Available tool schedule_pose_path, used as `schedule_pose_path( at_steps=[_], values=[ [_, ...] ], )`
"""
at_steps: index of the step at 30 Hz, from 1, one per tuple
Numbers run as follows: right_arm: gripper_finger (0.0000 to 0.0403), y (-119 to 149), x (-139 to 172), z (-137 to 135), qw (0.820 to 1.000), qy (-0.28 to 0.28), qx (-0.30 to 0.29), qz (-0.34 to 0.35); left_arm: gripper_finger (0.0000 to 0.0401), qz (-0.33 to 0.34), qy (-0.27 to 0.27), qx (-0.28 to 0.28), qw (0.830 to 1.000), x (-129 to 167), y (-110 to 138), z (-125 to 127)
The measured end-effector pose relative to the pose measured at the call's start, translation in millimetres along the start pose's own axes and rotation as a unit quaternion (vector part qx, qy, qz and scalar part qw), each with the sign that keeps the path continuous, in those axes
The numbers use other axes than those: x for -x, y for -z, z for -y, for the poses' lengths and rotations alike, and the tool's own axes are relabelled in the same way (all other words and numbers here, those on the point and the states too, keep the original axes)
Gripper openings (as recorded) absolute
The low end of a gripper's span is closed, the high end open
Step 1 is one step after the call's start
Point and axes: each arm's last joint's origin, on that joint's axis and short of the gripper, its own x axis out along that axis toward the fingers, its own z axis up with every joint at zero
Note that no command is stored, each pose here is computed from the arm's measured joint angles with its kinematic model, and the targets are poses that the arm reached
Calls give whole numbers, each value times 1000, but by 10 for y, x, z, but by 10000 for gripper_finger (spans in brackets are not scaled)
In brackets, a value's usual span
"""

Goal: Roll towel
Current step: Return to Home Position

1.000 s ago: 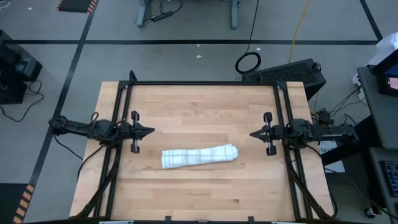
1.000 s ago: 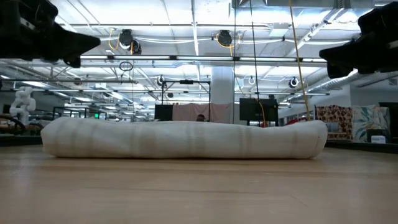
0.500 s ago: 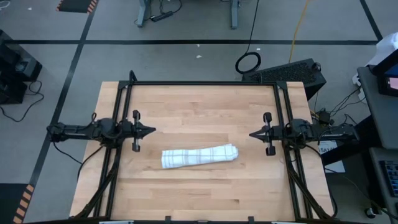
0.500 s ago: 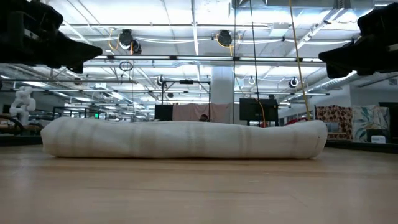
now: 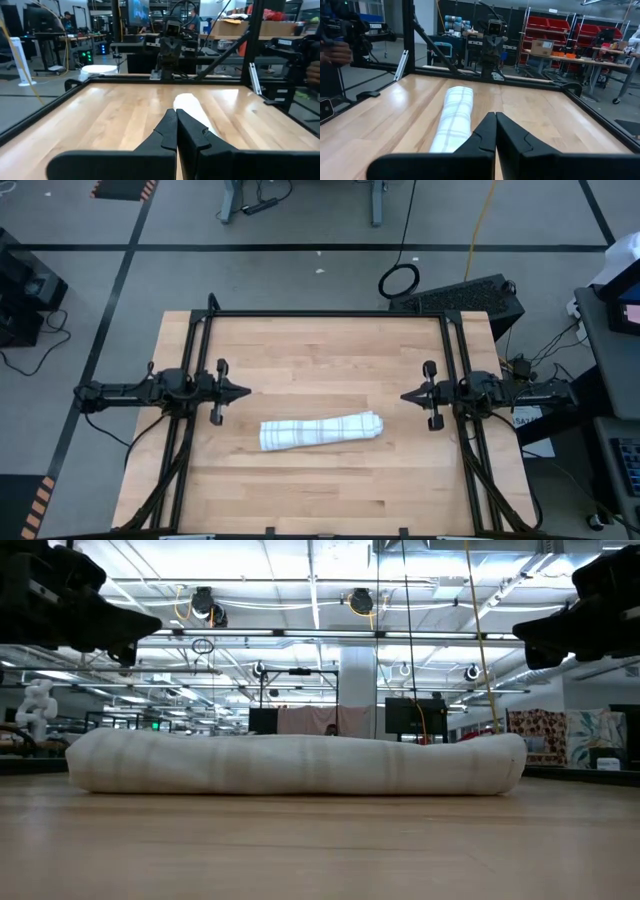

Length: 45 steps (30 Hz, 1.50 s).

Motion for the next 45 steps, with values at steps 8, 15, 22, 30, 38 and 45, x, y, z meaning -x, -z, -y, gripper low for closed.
schedule_pose_path(
  at_steps=[8, 15, 22, 30, 38, 45],
  values=[
    [0, 0, 0, 1, 1000, 2, -13, 0, 4, 0, 1, 5, 1000, -1, 0, 5],
    [0, 0, 0, 1, 1000, 2, -13, 0, 26, 0, -1, 5, 1000, -1, 0, 4],
    [0, 0, 0, 1, 1000, 2, -13, 0, 28, 0, -1, 6, 1000, -1, 0, 4],
    [0, 0, 0, 1, 1000, 2, -13, 0, 29, 0, -3, 6, 1000, -1, -1, 3],
    [0, 1, 0, 1, 1000, 2, -13, 0, 29, 1, -3, 7, 1000, -1, -2, 3],
    [0, 1, 0, 1, 1000, 2, -13, 0, 29, 1, -3, 7, 1000, -1, -2, 3]
  ],
)
